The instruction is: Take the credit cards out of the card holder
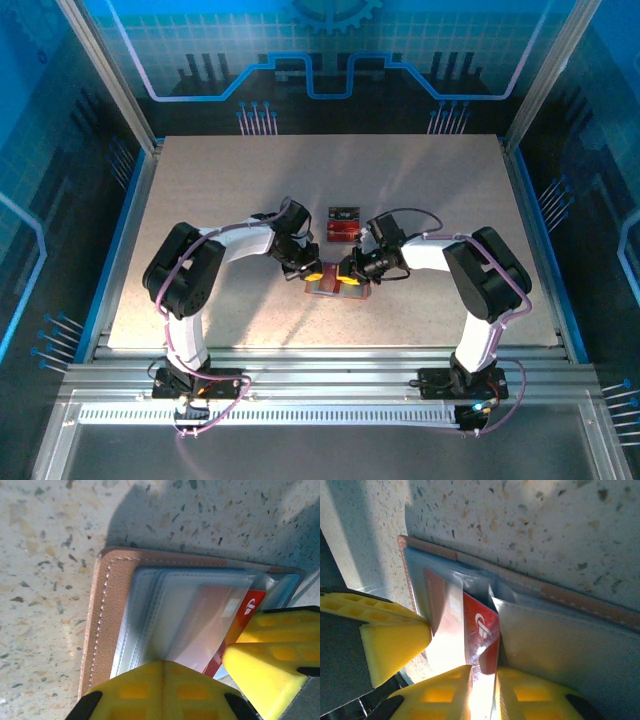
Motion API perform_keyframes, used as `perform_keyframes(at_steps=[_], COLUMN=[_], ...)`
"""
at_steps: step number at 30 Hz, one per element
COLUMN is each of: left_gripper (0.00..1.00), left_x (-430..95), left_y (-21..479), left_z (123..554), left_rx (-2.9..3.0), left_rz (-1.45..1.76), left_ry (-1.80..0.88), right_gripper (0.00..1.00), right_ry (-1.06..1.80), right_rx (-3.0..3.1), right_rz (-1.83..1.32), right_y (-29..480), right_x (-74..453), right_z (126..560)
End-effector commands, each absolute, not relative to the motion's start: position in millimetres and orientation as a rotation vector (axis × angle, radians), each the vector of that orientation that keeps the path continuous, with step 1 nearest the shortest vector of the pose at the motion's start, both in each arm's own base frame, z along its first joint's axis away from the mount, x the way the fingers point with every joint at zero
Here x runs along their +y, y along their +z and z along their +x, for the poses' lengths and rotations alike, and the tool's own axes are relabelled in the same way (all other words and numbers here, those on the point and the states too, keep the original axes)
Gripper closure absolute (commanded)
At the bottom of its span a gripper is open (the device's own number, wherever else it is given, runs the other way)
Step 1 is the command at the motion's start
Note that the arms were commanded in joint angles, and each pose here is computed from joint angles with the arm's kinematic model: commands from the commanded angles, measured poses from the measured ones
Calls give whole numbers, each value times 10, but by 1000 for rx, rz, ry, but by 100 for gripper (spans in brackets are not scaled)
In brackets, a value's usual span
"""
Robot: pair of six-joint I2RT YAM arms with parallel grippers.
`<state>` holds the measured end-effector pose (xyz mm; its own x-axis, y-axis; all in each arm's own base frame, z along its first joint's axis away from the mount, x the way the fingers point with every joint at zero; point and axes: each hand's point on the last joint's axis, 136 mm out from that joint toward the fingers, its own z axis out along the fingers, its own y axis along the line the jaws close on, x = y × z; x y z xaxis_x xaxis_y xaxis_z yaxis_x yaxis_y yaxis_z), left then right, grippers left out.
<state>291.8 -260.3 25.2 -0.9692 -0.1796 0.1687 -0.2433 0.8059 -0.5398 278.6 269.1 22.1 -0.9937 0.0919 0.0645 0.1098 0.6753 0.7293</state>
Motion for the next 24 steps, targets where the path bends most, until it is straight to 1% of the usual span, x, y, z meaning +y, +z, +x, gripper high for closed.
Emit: perform_keyframes(at_steps=[1, 9, 24], left_gripper=[97, 97, 96], left_x=[-2544, -2537, -2510], left_y=[124, 129, 139], left_z=[2854, 2853, 2839], left_rx=[-2880, -2884, -2893], left_rz=[330, 330, 341], left_ry=[791, 790, 786], right_gripper=[83, 90, 93], right_ry=[-1220, -1218, -1156], right_rx=[-2827, -2843, -2879], right_rz=[-218, -222, -209], right_y=[97, 133, 166], right_x=[2642, 2593, 2408], right_z=[2742, 2757, 2731])
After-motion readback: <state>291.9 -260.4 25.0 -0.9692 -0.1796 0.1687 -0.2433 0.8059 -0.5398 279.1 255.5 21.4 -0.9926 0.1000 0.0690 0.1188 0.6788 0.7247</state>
